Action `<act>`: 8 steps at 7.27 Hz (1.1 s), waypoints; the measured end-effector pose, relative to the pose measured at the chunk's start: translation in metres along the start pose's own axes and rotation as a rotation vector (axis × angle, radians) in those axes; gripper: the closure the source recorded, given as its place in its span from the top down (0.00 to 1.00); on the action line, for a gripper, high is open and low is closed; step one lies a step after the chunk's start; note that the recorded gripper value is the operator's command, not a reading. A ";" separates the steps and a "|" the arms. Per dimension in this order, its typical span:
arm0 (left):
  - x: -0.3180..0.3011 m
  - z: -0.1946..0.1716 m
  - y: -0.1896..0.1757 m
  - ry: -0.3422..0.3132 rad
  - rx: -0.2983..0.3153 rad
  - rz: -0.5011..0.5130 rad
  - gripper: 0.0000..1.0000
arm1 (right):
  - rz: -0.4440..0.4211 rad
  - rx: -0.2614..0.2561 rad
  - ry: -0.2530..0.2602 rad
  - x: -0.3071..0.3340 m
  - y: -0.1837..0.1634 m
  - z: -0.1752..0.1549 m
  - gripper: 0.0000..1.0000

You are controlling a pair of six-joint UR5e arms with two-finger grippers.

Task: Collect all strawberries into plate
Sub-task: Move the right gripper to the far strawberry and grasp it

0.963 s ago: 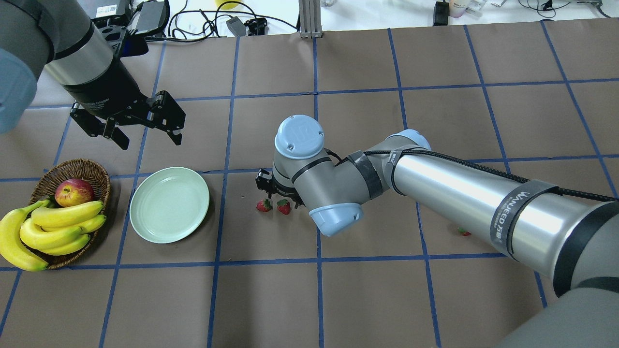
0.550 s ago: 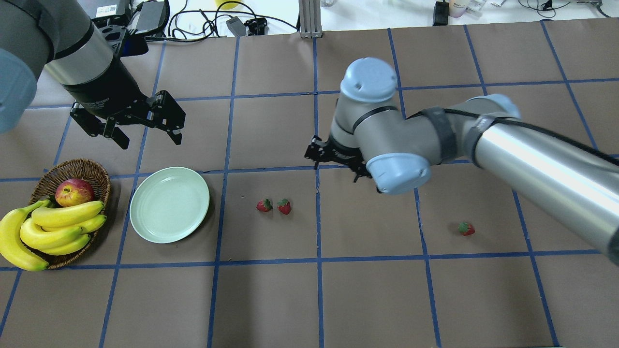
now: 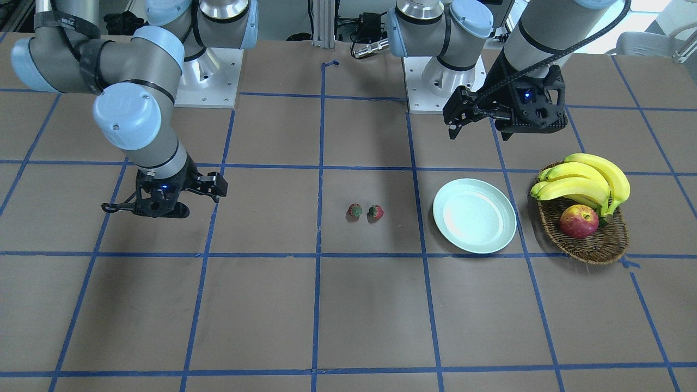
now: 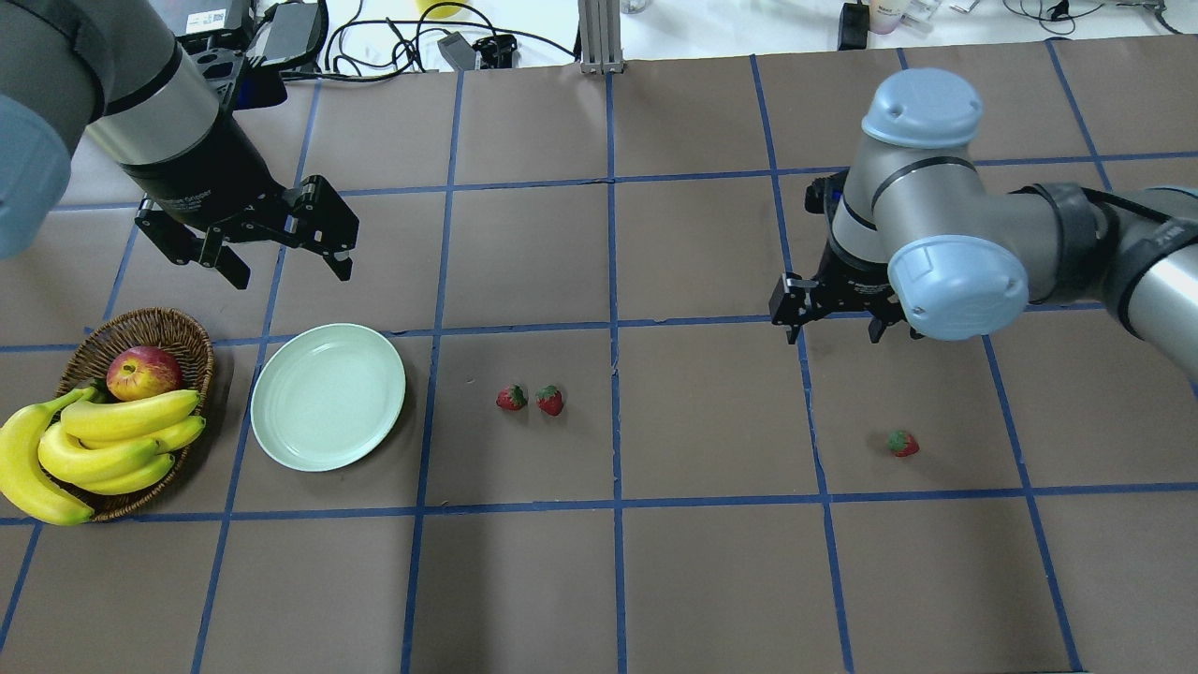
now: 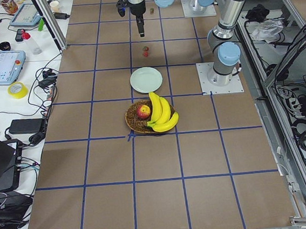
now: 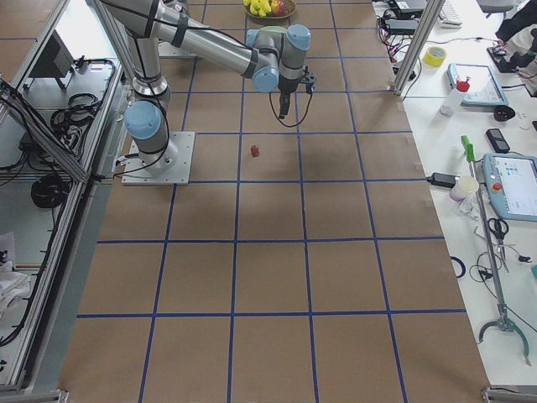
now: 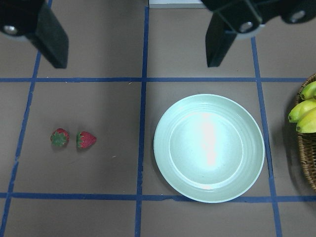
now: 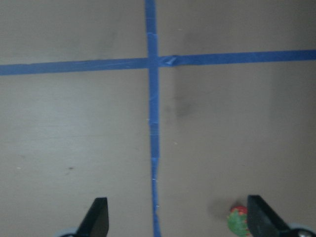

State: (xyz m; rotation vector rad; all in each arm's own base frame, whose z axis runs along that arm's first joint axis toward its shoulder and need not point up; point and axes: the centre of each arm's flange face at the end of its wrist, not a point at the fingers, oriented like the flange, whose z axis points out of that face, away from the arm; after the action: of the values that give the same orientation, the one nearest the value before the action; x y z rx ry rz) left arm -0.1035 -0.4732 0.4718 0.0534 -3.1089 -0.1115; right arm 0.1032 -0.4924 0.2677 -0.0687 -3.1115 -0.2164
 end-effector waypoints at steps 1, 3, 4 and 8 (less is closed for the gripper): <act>0.000 0.000 0.000 0.000 0.000 0.000 1.00 | 0.019 -0.015 -0.003 0.030 0.006 0.010 0.99; 0.000 0.000 0.000 0.000 -0.001 -0.001 1.00 | 0.013 -0.017 0.003 0.062 0.022 0.044 1.00; 0.000 0.001 0.000 0.001 -0.001 -0.001 1.00 | 0.092 0.003 0.005 0.070 0.028 0.057 1.00; 0.001 0.002 0.000 0.003 -0.004 -0.006 1.00 | 0.726 -0.010 -0.006 0.071 0.042 0.075 1.00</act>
State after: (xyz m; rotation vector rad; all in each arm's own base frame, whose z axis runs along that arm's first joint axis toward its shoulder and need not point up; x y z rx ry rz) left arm -0.1044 -0.4733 0.4697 0.0627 -3.1060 -0.1181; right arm 0.0327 -0.4371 0.2014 -1.1542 -2.8458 -0.2021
